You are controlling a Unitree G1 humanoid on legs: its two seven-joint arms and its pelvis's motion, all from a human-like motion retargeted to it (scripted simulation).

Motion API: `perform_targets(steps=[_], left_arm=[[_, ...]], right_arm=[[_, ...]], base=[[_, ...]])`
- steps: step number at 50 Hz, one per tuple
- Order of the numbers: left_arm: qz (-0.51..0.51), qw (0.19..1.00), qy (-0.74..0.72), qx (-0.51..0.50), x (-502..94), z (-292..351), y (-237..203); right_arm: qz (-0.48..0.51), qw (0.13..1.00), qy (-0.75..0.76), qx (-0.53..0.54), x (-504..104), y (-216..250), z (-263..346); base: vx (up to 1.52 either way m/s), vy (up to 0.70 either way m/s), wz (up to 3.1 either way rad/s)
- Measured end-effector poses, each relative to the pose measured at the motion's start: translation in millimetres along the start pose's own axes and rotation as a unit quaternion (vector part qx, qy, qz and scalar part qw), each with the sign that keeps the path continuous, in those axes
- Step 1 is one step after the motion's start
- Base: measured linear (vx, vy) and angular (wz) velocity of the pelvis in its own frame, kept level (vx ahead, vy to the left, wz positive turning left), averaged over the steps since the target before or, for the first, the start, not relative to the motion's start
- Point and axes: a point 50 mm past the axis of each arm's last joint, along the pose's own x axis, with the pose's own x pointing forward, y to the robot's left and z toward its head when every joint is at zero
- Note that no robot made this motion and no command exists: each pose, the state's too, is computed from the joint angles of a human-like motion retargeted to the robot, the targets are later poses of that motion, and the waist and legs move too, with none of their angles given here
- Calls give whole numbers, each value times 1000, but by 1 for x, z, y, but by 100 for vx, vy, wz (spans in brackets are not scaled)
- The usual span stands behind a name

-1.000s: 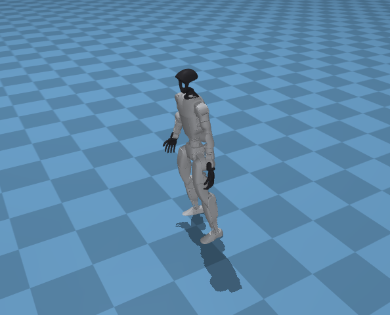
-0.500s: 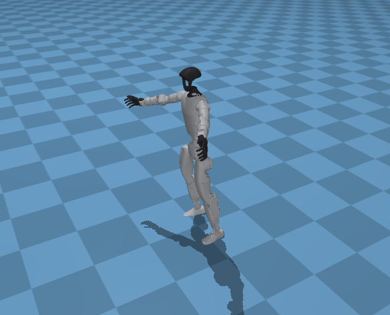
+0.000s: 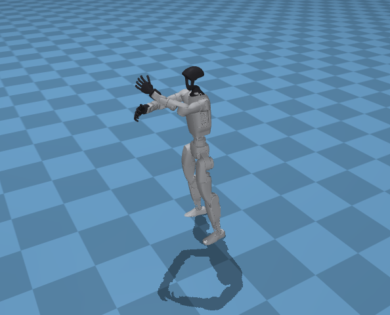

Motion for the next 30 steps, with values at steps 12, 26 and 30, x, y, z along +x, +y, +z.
perform_targets(steps=[12,26,30], left_arm=[[-162,985,31,-58,7,-9,-76],[-162,984,44,-68,1,-16,-76],[-159,984,44,-64,2,-16,-74]], right_arm=[[114,993,0,39,4,63,-7],[106,993,2,53,0,62,-12],[105,993,0,53,1,62,-10]], base=[[0,0,0],[0,0,0],[0,0,0]])
